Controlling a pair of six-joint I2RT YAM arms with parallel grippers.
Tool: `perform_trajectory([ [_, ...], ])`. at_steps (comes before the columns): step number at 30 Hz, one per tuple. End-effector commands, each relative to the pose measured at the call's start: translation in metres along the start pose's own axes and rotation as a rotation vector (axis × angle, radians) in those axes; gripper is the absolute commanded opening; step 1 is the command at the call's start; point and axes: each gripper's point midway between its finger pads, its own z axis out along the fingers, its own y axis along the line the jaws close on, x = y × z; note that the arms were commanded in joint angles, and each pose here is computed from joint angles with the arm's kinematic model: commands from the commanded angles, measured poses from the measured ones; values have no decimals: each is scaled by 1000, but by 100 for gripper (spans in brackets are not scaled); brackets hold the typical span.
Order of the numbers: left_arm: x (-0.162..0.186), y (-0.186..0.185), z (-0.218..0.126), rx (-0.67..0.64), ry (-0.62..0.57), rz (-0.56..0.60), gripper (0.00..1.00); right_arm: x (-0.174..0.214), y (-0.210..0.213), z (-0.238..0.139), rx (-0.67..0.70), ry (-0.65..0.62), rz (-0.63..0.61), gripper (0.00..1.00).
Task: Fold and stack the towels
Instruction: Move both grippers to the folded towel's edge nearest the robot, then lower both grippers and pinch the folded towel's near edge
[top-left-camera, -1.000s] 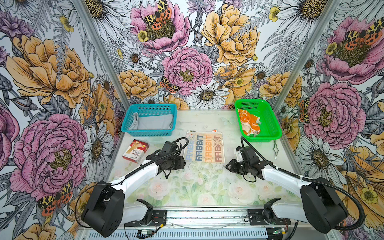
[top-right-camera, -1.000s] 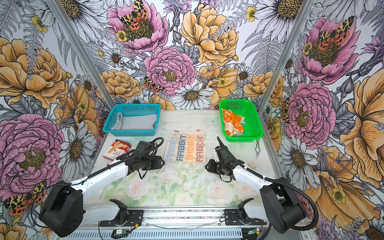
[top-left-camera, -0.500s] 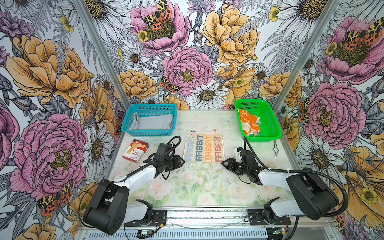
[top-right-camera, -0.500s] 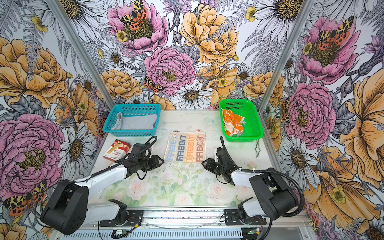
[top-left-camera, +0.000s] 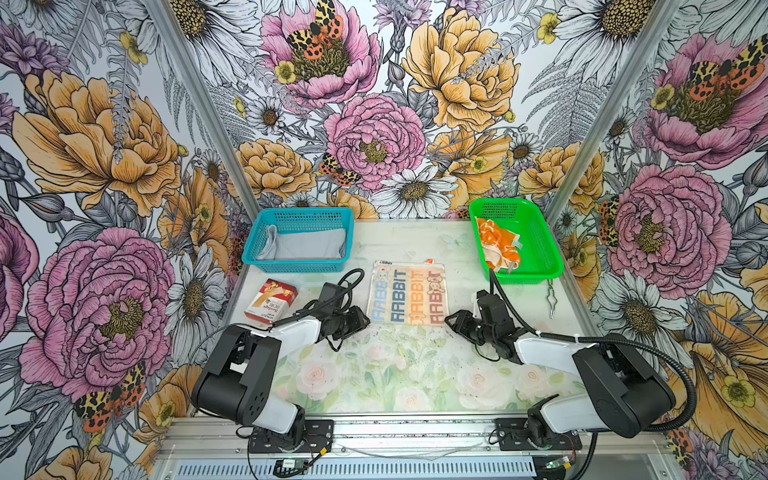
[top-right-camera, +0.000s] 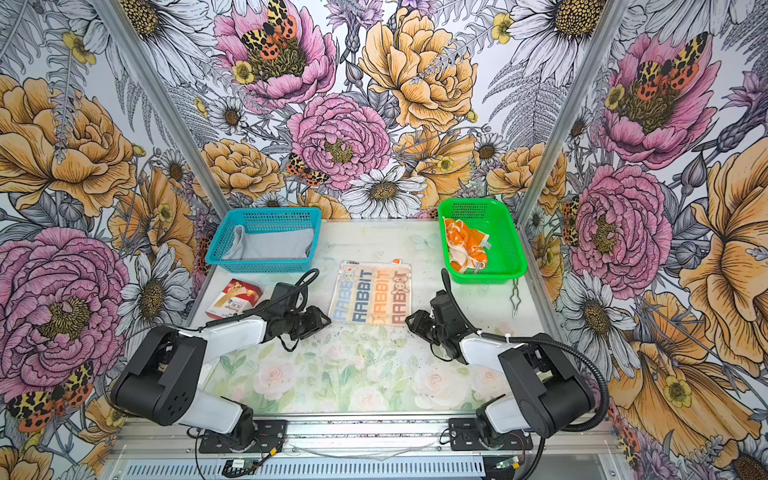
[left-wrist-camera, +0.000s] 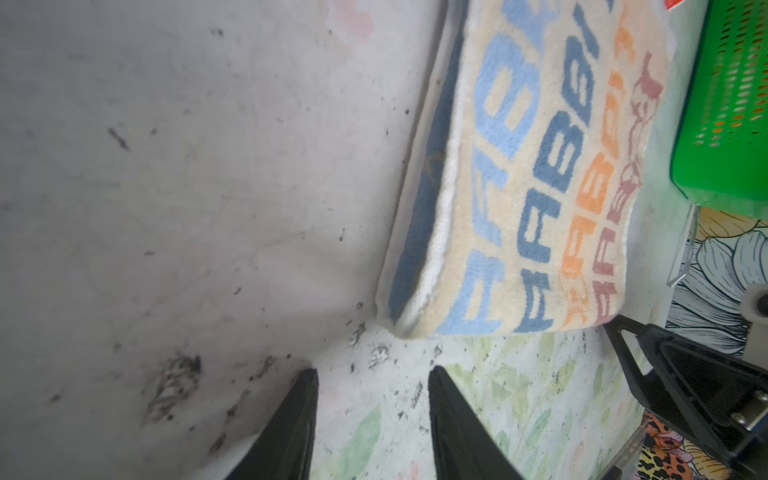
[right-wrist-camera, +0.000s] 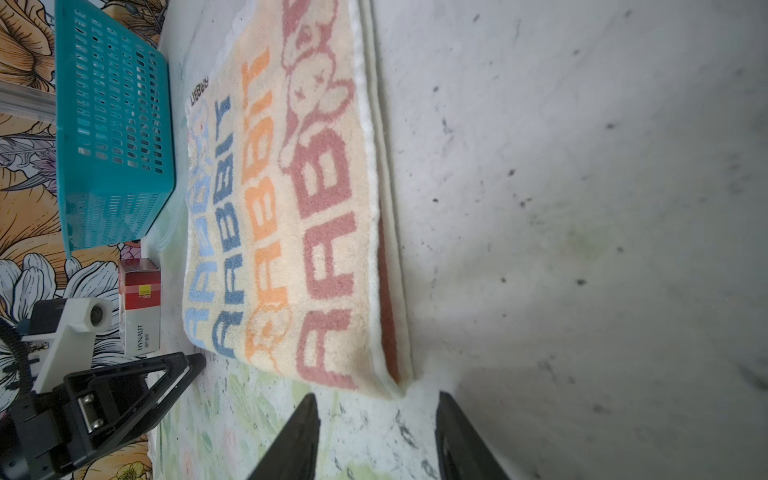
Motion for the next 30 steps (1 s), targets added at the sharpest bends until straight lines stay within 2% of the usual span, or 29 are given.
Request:
perform_trajectory([
  [1, -16, -9, 2, 30, -39, -1, 45, -5, -1, 0, 26, -14, -4, 47],
  [12, -16, -5, 16, 14, -13, 0, 44, 4, 2, 15, 11, 50, 12, 42],
  [16, -14, -7, 16, 23, -6, 2, 42, 9, 5, 17, -5, 74, 16, 37],
  [26, 1, -9, 28, 26, 35, 5, 30, 17, -5, 12, 25, 89, 25, 28],
  [30, 2, -12, 29, 40, 41, 3, 17, 19, -3, 14, 15, 104, 23, 17],
])
